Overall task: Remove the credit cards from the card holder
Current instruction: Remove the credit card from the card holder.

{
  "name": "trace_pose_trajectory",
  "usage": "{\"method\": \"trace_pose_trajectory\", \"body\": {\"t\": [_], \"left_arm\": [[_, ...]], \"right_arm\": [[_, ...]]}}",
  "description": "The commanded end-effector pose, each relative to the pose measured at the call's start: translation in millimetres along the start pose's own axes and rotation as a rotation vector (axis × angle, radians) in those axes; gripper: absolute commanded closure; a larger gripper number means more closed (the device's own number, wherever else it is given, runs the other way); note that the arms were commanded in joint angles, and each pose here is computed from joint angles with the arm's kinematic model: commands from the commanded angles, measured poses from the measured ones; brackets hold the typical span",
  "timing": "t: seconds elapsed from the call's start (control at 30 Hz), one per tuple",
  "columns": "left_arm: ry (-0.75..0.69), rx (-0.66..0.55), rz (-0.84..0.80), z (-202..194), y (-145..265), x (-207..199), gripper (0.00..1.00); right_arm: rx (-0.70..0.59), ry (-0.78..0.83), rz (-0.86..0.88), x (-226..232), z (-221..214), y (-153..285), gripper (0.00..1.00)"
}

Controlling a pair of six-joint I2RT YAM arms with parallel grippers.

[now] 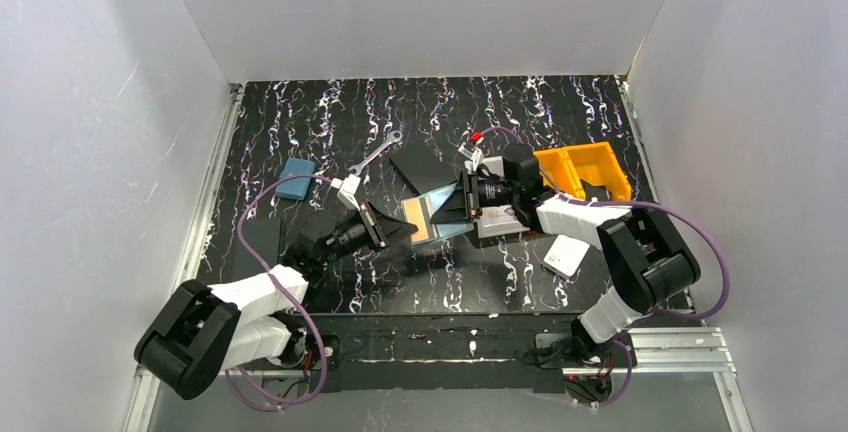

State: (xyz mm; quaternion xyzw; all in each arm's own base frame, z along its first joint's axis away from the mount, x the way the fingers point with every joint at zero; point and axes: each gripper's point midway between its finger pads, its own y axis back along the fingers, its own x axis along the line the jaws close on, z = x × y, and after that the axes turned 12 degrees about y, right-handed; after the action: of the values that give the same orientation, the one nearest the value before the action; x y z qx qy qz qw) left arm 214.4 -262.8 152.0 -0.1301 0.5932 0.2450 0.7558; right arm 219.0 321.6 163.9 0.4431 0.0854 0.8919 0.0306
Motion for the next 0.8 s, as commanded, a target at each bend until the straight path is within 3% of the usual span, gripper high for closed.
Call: {"method": "trace_pose_trajectory", "body": {"t": [0.0, 0.4, 0.47, 0.63, 0.77], "left_arm": [[-0.035, 0.044, 0.036, -8.2, -5.1, 0.5, 1.00], [-0.034, 0.048, 0.050, -14.6, -21.3, -6.9, 1.00], [-0.033, 0.049, 0.057, -15.4, -22.8, -6.1, 1.00], [-0.029, 0.048, 0.072, -16.2, -24.5, -3.3, 1.00], [-0.025, 0.037, 0.098, -16.5, -20.6, 5.1, 1.00]], "right_arm": [[-0.003, 0.111, 0.068, 21.4, 16.8, -8.4, 0.72], [0.008, 0.138, -0.030, 4.2, 15.8, -9.4, 0.75], [0.006, 0.142, -0.033, 3.8, 16.4, -9.4, 0.79], [0.011, 0.142, -0.026, 3.7, 16.9, -10.4, 0.98], [0.014, 0.152, -0.007, 6.6, 17.7, -8.4, 0.99]]}}
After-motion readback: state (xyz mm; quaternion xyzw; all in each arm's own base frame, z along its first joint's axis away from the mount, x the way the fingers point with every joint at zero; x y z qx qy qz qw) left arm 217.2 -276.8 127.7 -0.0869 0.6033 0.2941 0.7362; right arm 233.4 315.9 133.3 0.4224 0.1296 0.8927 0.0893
